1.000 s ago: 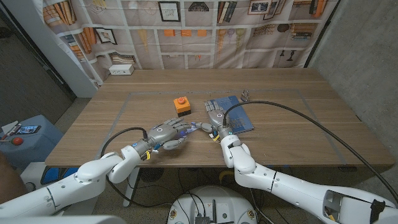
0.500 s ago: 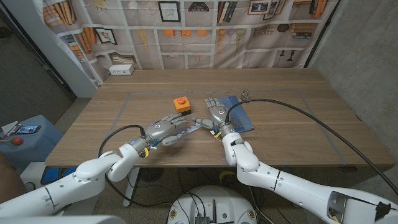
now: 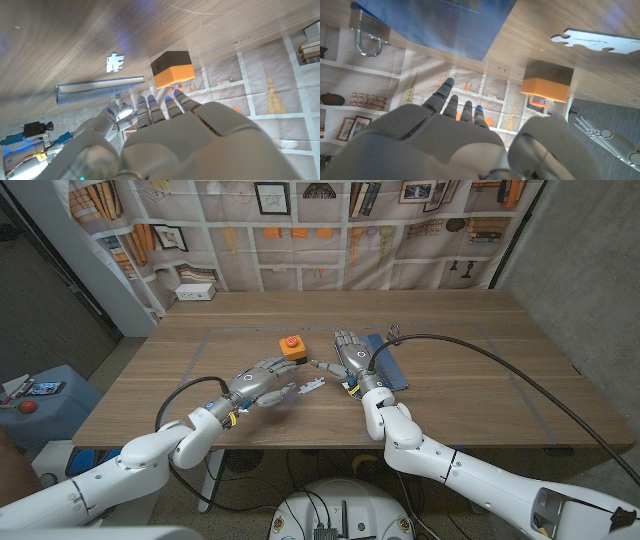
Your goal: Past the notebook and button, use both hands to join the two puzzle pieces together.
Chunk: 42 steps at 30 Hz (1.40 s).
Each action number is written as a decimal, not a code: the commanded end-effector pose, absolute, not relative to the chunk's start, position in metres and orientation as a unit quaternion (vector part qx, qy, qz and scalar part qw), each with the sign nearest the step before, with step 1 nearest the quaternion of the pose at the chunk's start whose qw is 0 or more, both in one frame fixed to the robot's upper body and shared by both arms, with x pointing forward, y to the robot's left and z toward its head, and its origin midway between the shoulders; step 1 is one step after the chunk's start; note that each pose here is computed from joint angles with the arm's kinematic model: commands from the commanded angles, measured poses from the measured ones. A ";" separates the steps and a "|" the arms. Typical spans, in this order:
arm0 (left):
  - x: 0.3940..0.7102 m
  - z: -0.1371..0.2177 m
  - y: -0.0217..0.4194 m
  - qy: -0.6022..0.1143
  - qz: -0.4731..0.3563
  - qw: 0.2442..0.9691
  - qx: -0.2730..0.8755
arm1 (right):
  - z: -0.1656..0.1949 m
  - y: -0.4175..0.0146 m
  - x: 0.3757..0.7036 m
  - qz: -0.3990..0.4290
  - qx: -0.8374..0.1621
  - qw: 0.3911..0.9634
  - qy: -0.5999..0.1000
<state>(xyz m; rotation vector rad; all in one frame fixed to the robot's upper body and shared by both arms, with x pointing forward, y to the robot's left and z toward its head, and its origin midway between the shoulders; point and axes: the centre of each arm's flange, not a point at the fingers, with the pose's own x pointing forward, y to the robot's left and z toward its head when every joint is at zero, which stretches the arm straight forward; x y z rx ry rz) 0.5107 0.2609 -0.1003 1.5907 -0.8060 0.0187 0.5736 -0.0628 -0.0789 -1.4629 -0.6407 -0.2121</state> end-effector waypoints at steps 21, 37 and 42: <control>0.514 -0.066 0.262 -0.369 0.073 0.729 0.572 | -0.048 -0.113 0.573 -0.075 -0.582 0.750 -0.305; 0.516 -0.049 0.260 -0.355 0.106 0.783 0.500 | -0.029 -0.163 0.568 -0.053 -0.521 0.789 -0.320; 0.516 -0.045 0.261 -0.347 0.122 0.804 0.467 | -0.024 -0.176 0.570 -0.048 -0.490 0.804 -0.332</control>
